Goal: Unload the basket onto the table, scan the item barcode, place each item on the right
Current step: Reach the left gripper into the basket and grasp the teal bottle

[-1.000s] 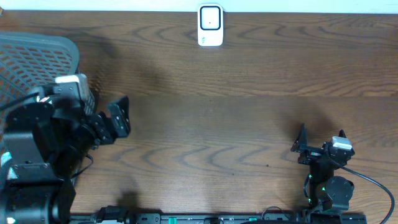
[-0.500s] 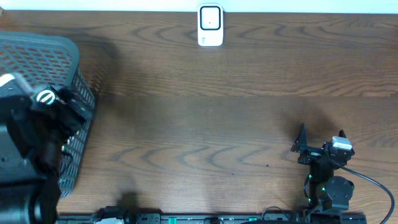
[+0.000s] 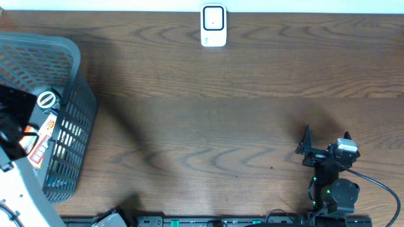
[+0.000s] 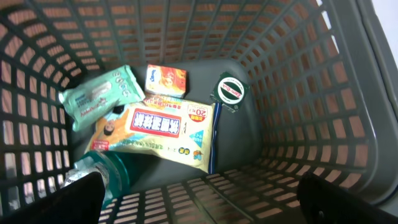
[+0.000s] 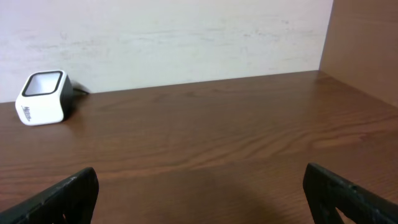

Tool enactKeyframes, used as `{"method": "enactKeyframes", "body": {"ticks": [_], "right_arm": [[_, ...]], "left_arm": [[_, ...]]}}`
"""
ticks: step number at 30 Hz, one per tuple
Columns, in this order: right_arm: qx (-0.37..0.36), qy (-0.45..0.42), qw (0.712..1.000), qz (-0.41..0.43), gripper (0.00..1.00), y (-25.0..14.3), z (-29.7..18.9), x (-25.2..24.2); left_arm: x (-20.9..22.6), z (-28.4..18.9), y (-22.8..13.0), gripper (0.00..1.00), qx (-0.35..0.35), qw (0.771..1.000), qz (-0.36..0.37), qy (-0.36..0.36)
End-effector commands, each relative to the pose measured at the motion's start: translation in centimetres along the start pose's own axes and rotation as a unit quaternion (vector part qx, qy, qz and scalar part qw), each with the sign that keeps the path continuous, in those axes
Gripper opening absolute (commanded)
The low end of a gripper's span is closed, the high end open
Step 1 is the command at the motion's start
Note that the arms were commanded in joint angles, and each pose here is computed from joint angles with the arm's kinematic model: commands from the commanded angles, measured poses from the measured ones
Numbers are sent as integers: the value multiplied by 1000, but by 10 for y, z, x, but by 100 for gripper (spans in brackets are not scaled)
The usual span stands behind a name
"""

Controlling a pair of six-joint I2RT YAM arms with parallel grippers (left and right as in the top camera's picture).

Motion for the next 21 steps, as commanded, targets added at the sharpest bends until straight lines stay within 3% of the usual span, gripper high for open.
{"method": "enactKeyframes", "body": {"ticks": [1, 6, 11, 21], "right_arm": [[0, -6, 1000, -6, 99, 0, 0, -2], [0, -6, 1000, -6, 99, 0, 0, -2], [1, -5, 1000, -6, 99, -1, 0, -2], [0, -6, 1000, -6, 99, 0, 0, -2]], "left_arm": [[1, -3, -2, 98, 20, 1000, -20, -12], [11, 3, -10, 98, 43, 999, -1, 24], [44, 5, -27, 98, 87, 981, -127, 121], [79, 37, -16, 98, 121, 945, -195, 234]]}}
Point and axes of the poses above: each gripper's point midway between its finger pads, its own z axis out along the fingers, its own x axis along the line the jaws close on, y = z × x, the point moved 4 cm from there along -z, back along the fingers, and after that the axes turned 9 degrees about -z, right-handed, at the moved point
